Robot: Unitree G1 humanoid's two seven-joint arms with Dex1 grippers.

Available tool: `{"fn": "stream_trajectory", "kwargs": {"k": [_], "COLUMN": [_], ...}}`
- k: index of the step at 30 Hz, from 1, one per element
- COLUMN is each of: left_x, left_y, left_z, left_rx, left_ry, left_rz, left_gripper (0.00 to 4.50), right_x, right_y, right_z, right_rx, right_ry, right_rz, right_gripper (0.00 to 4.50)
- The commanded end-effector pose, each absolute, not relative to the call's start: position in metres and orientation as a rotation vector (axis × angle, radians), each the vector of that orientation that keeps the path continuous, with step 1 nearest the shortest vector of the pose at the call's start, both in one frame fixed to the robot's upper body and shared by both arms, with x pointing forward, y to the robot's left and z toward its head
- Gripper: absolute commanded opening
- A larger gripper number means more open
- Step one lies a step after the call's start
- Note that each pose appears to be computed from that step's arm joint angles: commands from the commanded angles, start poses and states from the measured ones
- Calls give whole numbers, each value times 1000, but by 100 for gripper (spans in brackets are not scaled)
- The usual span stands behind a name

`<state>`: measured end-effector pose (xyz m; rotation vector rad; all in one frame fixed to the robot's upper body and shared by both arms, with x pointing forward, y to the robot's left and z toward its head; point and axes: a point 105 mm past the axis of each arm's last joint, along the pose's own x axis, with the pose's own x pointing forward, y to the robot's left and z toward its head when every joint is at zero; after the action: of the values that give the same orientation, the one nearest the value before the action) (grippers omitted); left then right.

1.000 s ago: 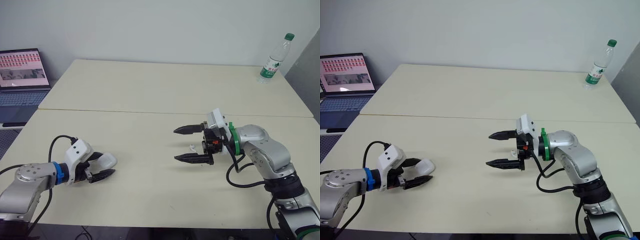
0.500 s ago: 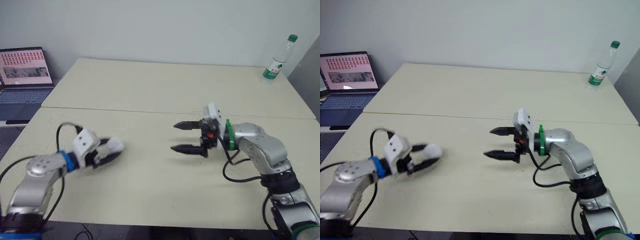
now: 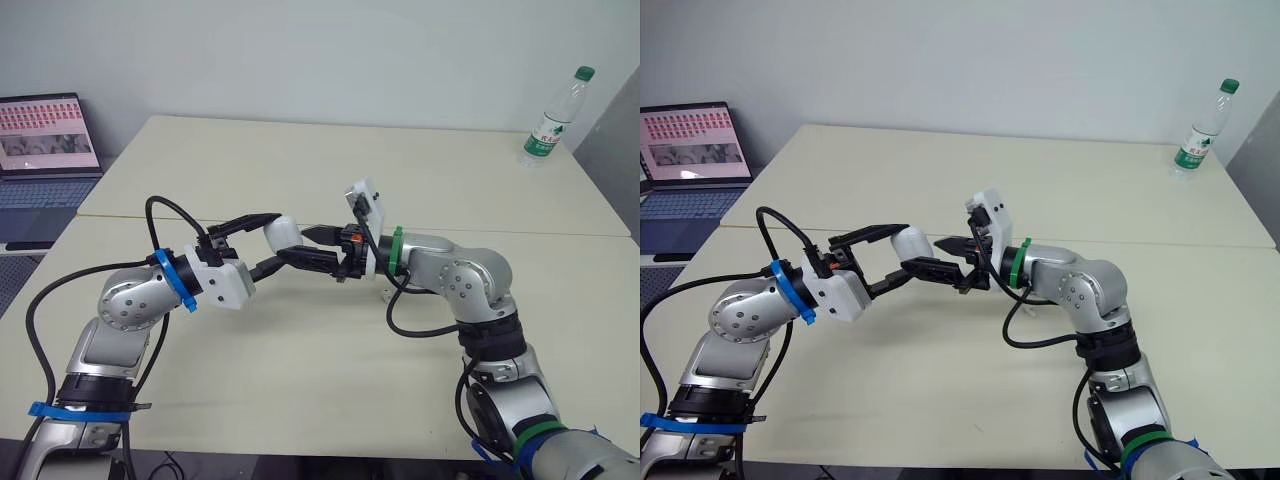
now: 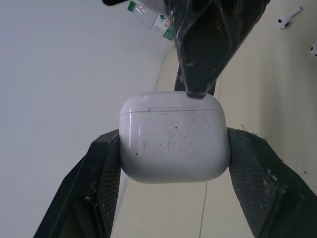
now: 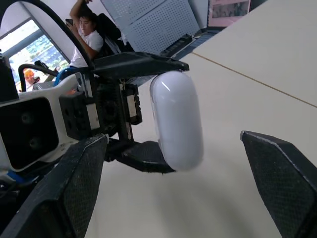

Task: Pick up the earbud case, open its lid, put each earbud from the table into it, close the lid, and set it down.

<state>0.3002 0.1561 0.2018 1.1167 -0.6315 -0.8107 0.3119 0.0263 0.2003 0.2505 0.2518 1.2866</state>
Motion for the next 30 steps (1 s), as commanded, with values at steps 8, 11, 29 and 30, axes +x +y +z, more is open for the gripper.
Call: {"fn": "stream_trajectory", "kwargs": {"k": [8, 11, 29, 30], "left_x": [292, 291, 284, 283], "left_y": [142, 140, 138, 140], "left_z": [214, 217, 217, 217], "left_rx": [1134, 1135, 1086, 1072], "left_ry": [-740, -751, -715, -694], "left_rz": [-815, -816, -884, -896], "left_gripper": [277, 277, 450, 450], "right_x": [314, 316, 328, 332], "right_y": [36, 36, 26, 22], "right_z": [210, 209, 212, 211], "right_rx": [300, 307, 352, 354], "right_ry": [264, 274, 268, 267], "right_rz": [1310, 1309, 1255, 1232], "right_gripper": [450, 412, 85, 85]}}
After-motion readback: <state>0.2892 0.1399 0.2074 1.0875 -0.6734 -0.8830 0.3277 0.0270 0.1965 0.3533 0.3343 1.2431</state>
